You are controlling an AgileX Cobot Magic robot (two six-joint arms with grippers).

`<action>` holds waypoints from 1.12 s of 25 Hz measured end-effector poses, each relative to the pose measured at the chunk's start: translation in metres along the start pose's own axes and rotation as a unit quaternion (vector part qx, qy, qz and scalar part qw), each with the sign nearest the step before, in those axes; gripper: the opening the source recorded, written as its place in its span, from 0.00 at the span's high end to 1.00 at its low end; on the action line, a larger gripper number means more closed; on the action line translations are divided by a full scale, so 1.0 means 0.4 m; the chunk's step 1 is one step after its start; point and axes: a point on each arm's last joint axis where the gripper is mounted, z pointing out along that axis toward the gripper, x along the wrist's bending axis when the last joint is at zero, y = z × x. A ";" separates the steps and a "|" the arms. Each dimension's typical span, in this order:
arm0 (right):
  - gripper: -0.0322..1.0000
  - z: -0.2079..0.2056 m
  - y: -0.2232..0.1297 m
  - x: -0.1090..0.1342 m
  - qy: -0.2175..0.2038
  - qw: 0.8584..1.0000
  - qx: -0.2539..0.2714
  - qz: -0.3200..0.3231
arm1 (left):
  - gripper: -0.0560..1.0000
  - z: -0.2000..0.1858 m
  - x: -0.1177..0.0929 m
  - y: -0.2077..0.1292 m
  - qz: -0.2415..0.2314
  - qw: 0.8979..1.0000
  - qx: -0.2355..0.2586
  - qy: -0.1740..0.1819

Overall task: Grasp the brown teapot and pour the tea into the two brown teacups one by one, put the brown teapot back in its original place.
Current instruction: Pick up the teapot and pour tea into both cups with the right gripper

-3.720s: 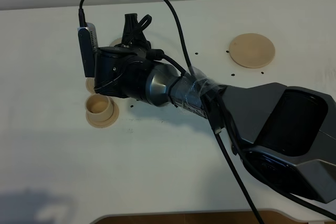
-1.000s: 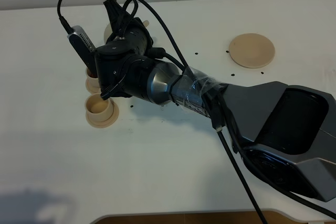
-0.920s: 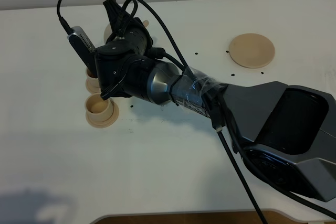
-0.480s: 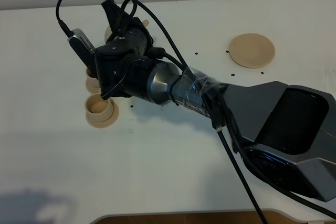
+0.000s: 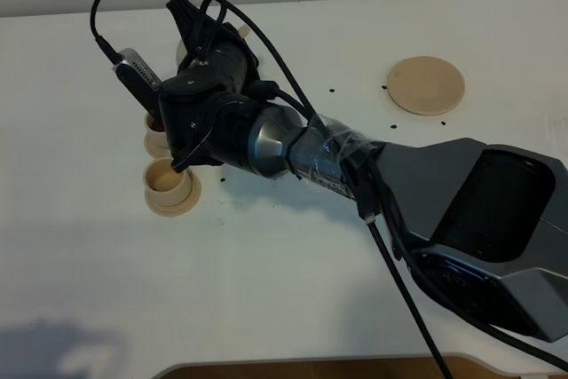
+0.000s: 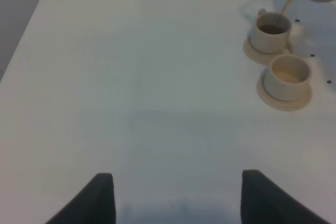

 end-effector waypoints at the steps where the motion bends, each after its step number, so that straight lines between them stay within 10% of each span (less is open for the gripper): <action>1: 0.86 0.000 0.000 0.000 0.000 1.000 0.000 0.000 | 0.42 0.000 0.000 0.000 0.000 1.000 0.000 0.000; 16: 0.86 -0.004 0.007 0.003 0.006 1.000 -0.007 -0.005 | 0.42 0.000 0.000 0.000 0.000 1.000 0.000 0.001; 28: 0.86 -0.006 0.017 0.021 0.049 0.990 -0.021 0.132 | 0.42 0.000 0.000 0.000 0.000 1.000 0.000 0.001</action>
